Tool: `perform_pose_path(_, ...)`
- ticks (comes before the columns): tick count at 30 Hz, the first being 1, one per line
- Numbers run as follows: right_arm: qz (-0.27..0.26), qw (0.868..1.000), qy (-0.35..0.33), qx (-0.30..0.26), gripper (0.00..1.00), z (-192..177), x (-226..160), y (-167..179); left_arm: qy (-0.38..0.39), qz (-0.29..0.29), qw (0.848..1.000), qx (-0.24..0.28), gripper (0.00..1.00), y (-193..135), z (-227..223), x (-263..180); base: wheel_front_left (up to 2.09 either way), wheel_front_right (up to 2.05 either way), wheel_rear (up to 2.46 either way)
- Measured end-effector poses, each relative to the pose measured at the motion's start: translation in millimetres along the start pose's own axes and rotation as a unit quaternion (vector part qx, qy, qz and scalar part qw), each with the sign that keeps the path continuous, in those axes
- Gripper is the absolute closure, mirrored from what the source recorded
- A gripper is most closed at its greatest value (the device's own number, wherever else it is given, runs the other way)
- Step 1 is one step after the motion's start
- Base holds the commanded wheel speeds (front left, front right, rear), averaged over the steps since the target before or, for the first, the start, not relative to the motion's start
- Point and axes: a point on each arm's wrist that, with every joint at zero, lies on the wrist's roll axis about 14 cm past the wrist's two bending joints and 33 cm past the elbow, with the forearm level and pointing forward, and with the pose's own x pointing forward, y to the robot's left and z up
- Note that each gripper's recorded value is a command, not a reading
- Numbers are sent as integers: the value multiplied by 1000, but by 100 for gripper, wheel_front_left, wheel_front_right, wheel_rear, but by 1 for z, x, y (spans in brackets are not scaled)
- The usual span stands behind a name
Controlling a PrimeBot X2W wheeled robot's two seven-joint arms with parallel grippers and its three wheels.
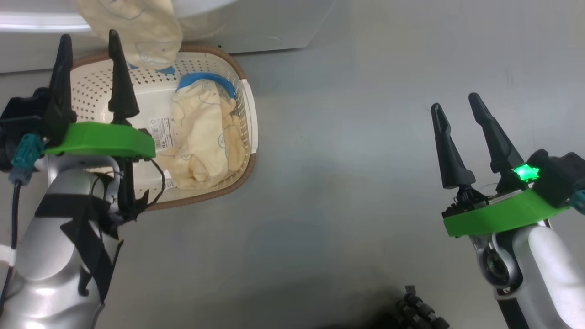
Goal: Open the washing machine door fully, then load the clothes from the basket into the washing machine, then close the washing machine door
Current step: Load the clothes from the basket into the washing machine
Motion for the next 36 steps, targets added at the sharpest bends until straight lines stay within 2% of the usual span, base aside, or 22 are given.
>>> perform_pose_path(21, -22, 998, 50, 1, 0, -45, 9, -20, 91, -16, 995, -44, 0, 0, -97, 36, 0, 0, 0)
perform_pose_path(27, -19, 998, 63, 2, 0, -58, 14, -20, 101, -17, 993, -59, 0, 1, -111, 44, 0, 0, 0)
perform_pose_path(36, -20, 997, 71, -1, 0, -65, 16, -22, 76, -28, 993, -88, 0, -4, -102, 66, 0, 0, 0)
